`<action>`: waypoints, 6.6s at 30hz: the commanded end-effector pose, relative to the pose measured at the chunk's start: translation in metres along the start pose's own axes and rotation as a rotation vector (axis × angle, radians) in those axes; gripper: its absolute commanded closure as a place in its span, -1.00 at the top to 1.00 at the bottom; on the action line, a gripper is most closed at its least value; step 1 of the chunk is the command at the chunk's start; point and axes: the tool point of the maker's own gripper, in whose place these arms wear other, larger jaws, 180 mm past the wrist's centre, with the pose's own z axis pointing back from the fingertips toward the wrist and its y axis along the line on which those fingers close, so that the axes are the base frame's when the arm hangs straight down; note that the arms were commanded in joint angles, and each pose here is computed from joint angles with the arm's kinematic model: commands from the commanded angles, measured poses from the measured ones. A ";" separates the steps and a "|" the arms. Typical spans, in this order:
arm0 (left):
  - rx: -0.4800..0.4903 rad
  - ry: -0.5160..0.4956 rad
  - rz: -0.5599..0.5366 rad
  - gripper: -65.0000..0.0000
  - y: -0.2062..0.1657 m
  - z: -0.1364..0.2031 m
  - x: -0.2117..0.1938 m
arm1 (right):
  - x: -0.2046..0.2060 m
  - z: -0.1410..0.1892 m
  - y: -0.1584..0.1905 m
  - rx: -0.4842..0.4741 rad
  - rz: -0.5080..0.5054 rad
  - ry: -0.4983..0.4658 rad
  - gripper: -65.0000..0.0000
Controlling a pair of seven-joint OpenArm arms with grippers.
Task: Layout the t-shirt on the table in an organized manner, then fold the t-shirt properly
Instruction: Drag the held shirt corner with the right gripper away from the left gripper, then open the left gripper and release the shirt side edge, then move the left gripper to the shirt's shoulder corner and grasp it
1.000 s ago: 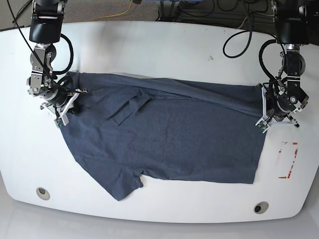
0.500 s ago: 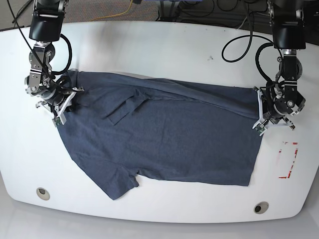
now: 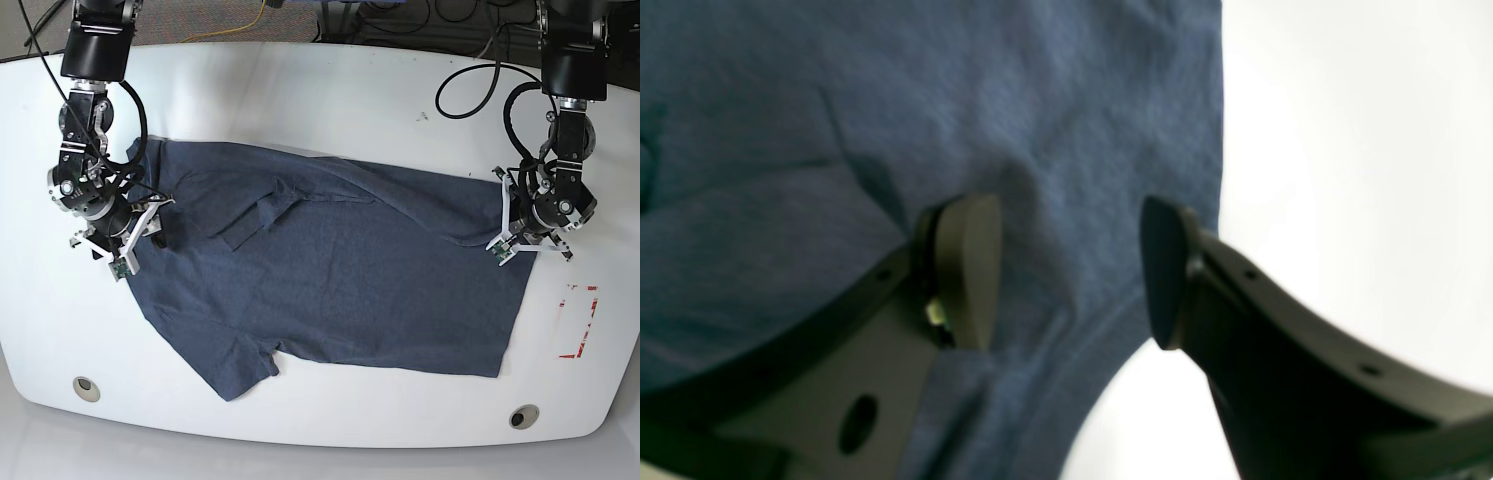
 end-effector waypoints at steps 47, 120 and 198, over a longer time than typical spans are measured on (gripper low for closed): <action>0.044 -0.017 -0.004 -1.00 0.017 0.007 0.005 | -0.002 -0.032 0.083 0.216 -0.001 0.024 -0.03; -0.023 -0.048 -0.091 -1.00 0.009 -0.016 0.046 | 0.036 -0.027 -0.007 0.054 -0.018 -0.024 -1.00; 0.419 -0.525 0.372 -0.16 0.068 0.100 0.044 | -0.064 0.056 -0.045 -0.229 -0.237 0.014 0.41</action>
